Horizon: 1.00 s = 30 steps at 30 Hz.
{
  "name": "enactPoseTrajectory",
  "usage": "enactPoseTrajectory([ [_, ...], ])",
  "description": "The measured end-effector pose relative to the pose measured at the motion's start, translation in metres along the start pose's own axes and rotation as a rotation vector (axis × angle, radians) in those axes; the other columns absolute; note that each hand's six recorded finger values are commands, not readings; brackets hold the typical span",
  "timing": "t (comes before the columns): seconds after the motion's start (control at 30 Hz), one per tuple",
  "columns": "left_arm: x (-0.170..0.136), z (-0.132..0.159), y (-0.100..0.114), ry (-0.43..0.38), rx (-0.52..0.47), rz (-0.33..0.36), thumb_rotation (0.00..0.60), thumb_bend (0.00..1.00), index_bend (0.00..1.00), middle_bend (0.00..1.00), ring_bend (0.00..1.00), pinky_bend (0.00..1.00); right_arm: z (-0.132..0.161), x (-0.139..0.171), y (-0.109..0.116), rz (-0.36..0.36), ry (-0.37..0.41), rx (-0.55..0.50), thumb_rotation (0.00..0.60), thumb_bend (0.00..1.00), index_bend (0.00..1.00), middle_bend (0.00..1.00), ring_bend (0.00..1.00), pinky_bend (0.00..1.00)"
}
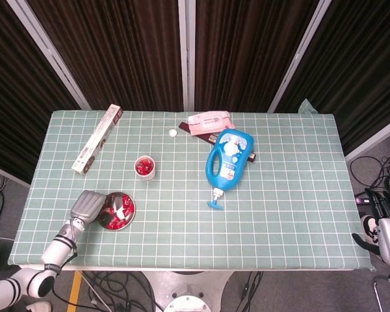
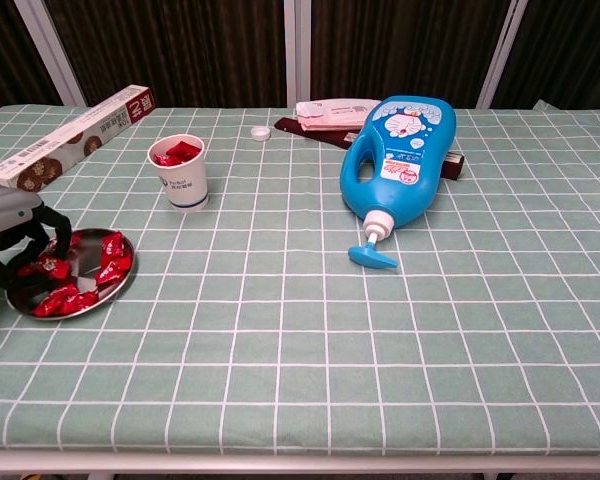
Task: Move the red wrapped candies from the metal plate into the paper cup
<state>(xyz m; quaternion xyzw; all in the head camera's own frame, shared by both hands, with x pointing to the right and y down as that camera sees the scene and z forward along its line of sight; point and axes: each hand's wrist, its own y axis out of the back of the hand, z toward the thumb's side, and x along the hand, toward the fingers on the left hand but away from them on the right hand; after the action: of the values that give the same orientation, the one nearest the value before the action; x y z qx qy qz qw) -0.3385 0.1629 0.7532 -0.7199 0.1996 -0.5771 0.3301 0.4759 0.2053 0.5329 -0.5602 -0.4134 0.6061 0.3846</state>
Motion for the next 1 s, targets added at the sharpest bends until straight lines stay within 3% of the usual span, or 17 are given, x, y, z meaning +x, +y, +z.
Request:
enactPoseTrajectory([
  [0.2,-0.003,0.007,0.016,-0.029,-0.051,0.034,0.6,0.45,0.69,0.85,0.92,1.0,-0.001,0.0,0.0,-0.003,0.002,-0.004,0.6,0.05,0.0,0.11,0.06,0.35],
  [0.4,0.01,0.024,0.066,-0.086,-0.114,0.129,0.6,0.45,0.68,0.85,0.92,1.0,-0.003,-0.001,-0.002,0.003,0.002,-0.007,0.6,0.05,0.0,0.11,0.06,0.35],
  [0.53,0.036,0.045,0.104,-0.134,-0.108,0.187,0.6,0.45,0.67,0.85,0.92,1.0,-0.004,-0.003,-0.002,0.003,0.004,-0.006,0.6,0.05,0.0,0.11,0.06,0.35],
  [0.63,0.057,0.058,0.121,-0.151,-0.099,0.192,0.6,0.45,0.66,0.85,0.92,1.0,-0.005,-0.004,-0.003,0.005,0.0,-0.006,0.6,0.05,0.0,0.11,0.06,0.35],
  [0.8,0.087,0.073,0.128,-0.148,-0.08,0.161,0.6,0.45,0.64,0.85,0.92,1.0,-0.007,-0.005,-0.004,0.009,-0.01,-0.005,0.6,0.05,0.0,0.11,0.06,0.35],
  [1.0,0.108,0.079,0.117,-0.117,-0.07,0.121,0.6,0.44,0.58,0.84,0.92,1.0,-0.01,-0.005,-0.004,0.009,-0.021,-0.004,0.6,0.05,0.0,0.11,0.06,0.35],
])
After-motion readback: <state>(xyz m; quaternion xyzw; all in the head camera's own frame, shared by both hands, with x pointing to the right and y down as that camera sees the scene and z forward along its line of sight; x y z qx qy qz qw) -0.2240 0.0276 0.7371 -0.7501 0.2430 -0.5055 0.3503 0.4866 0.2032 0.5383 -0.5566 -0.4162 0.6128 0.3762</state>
